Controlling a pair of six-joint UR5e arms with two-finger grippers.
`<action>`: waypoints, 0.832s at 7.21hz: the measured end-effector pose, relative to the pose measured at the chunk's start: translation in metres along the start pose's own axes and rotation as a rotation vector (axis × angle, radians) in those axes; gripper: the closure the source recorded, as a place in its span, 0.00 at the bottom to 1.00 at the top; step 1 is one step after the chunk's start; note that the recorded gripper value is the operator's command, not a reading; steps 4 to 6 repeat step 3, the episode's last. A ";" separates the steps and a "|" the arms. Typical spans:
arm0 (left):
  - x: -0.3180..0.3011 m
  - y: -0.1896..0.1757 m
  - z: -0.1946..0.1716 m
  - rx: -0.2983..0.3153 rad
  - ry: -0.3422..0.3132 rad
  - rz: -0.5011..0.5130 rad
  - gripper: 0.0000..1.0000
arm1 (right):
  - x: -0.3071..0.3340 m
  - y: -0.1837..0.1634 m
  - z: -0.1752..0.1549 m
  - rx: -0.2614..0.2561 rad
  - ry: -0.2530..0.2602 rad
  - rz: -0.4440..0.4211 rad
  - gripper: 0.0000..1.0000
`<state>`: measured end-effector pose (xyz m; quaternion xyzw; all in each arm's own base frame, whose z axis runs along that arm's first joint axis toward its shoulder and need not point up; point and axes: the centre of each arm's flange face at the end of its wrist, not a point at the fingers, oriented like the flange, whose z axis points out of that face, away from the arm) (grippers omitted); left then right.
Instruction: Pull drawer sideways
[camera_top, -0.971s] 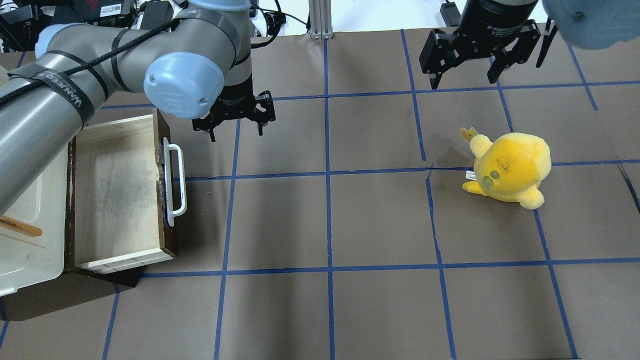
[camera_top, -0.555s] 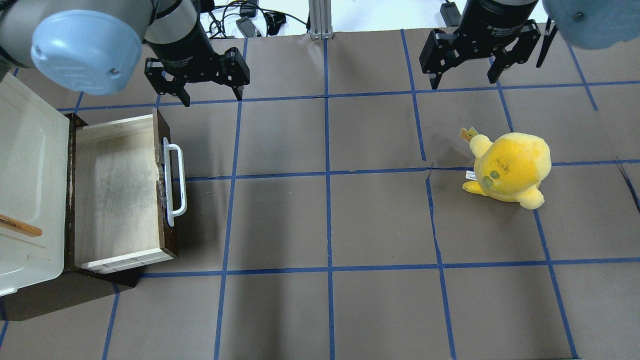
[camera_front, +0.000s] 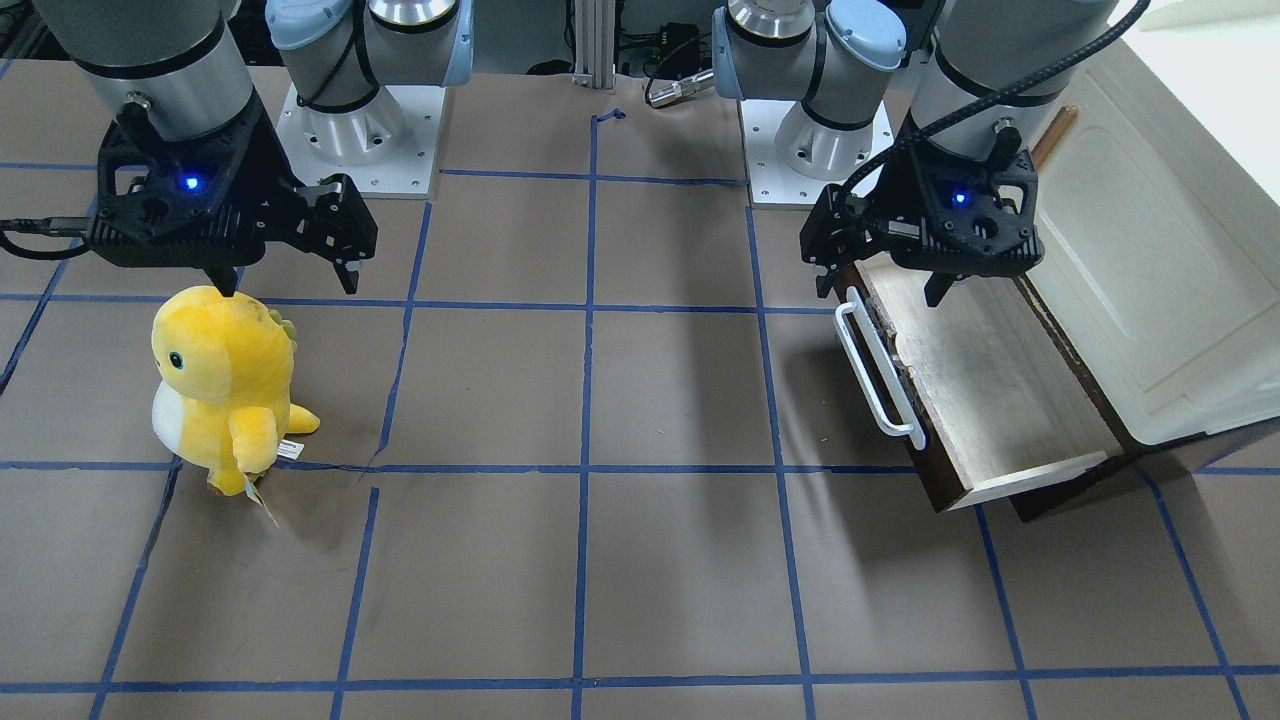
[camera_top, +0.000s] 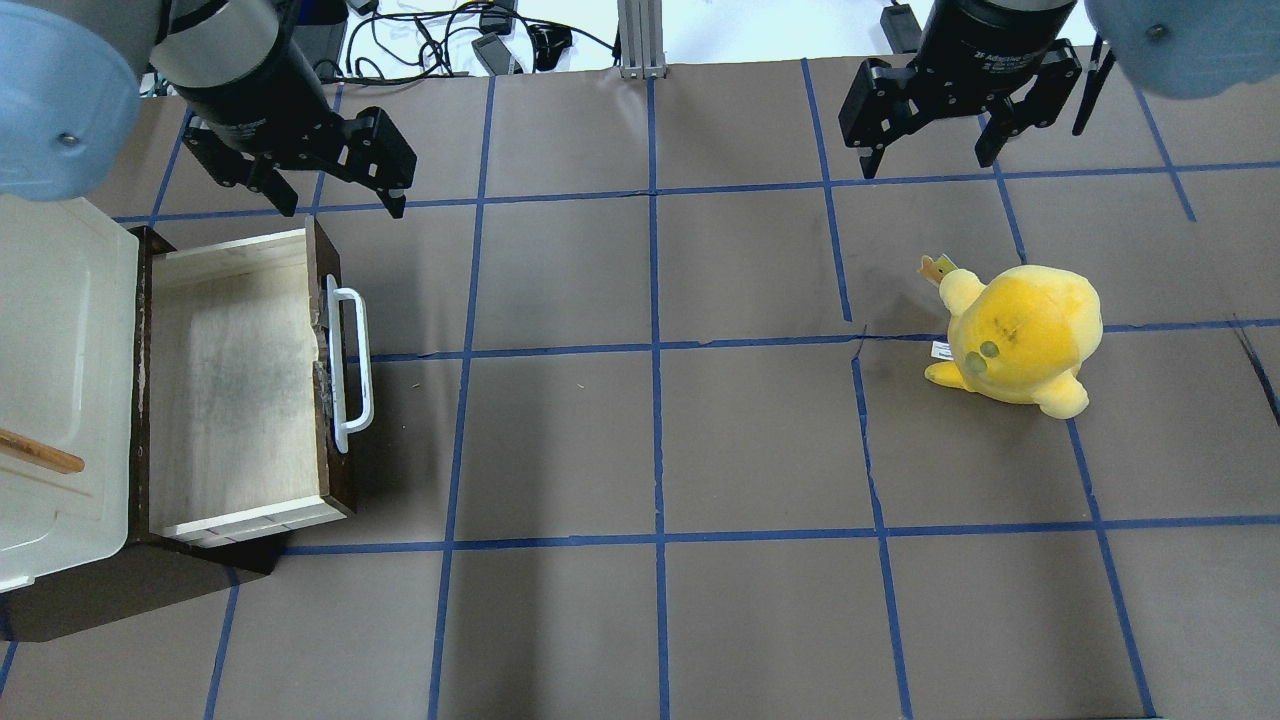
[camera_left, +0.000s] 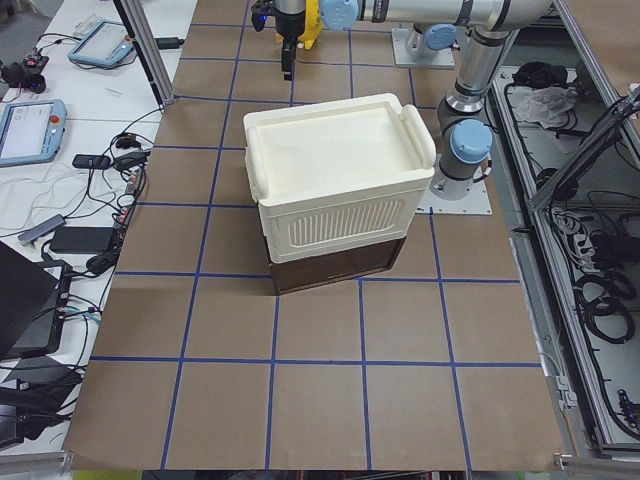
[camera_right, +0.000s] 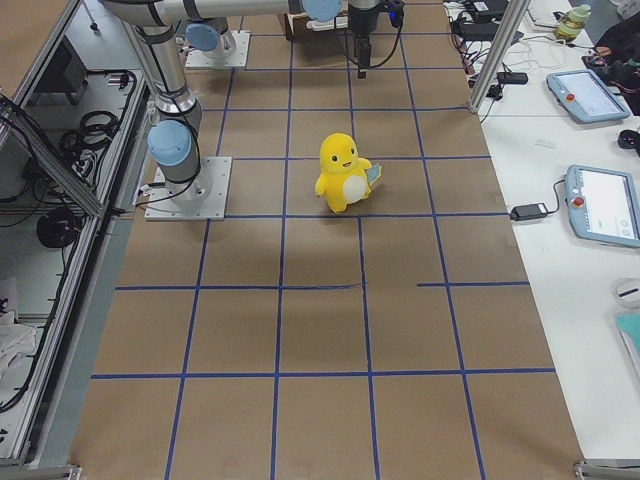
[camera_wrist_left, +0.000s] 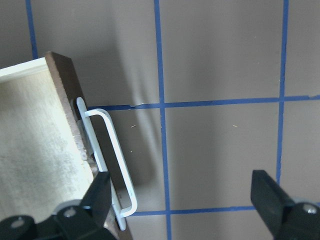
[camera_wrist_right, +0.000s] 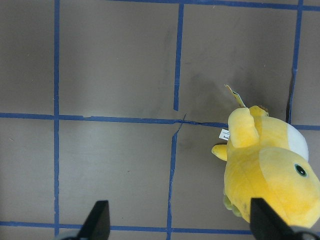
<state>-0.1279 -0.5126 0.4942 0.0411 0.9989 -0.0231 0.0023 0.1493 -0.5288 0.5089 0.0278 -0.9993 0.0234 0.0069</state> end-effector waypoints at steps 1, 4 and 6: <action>-0.003 0.008 0.001 -0.008 -0.004 0.005 0.00 | 0.000 0.000 0.000 0.000 0.000 0.000 0.00; -0.004 0.017 0.001 -0.011 -0.003 0.005 0.00 | 0.000 0.000 0.000 0.000 0.000 0.001 0.00; -0.004 0.017 0.001 -0.011 -0.003 0.005 0.00 | 0.000 0.000 0.000 0.000 0.000 0.001 0.00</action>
